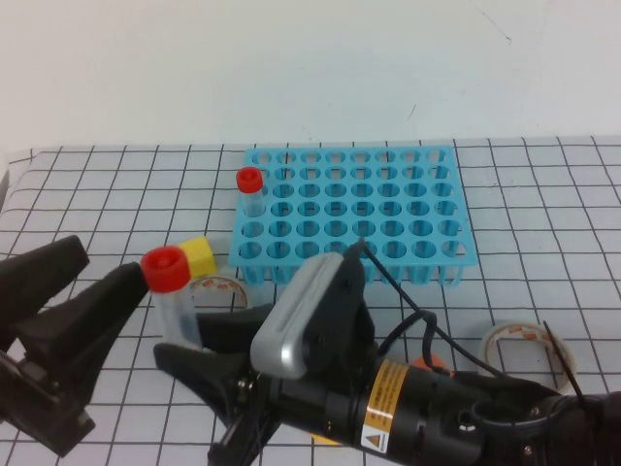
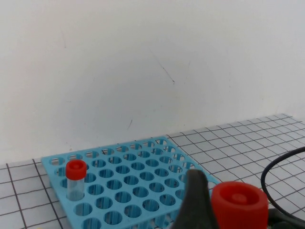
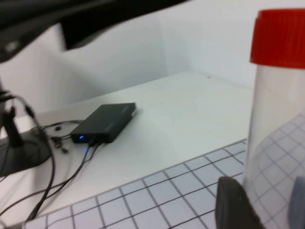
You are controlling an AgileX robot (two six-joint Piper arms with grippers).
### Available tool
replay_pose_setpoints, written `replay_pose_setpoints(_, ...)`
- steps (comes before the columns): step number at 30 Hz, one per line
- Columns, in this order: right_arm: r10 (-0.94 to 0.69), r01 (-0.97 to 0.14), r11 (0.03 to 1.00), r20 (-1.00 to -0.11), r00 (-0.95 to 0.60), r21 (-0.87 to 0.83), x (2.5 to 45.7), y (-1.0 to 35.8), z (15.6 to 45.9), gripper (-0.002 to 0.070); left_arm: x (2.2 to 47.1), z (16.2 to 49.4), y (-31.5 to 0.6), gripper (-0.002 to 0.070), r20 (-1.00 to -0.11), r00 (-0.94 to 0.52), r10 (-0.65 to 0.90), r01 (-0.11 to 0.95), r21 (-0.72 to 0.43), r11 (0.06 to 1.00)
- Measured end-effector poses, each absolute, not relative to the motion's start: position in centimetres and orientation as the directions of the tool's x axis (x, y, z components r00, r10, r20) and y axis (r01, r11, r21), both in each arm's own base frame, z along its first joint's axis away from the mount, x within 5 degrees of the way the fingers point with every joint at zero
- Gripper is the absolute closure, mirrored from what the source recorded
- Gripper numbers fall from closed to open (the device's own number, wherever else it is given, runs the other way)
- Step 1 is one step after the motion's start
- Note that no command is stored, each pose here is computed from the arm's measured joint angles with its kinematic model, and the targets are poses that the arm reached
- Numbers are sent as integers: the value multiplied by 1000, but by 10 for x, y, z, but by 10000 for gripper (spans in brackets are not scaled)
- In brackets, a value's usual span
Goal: Place the test tubes
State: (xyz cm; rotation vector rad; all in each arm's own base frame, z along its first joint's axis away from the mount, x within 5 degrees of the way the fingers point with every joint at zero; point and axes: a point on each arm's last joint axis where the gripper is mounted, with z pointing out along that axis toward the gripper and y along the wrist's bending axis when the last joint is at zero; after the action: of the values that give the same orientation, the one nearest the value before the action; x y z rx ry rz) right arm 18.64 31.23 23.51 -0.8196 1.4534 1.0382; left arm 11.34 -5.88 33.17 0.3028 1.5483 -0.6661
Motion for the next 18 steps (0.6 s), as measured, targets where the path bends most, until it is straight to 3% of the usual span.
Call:
replay_pose_setpoints(2,45,-927,351,-991,-124,132,184,313,235,441,115,331,-59,206,-973,-112,-202,566,-229,792)
replay_pose_setpoints(6,34,-935,336,-994,-105,111,183,314,235,441,119,328,-60,177,-969,-142,-204,565,-248,787)
replay_pose_setpoints(15,-2,-950,311,-999,-43,41,180,314,234,441,132,314,-71,172,-949,-266,-170,611,-303,731)
replay_pose_setpoints(18,-9,-953,302,-999,-36,31,180,315,233,441,134,313,-70,204,-945,-272,-184,595,-315,739)
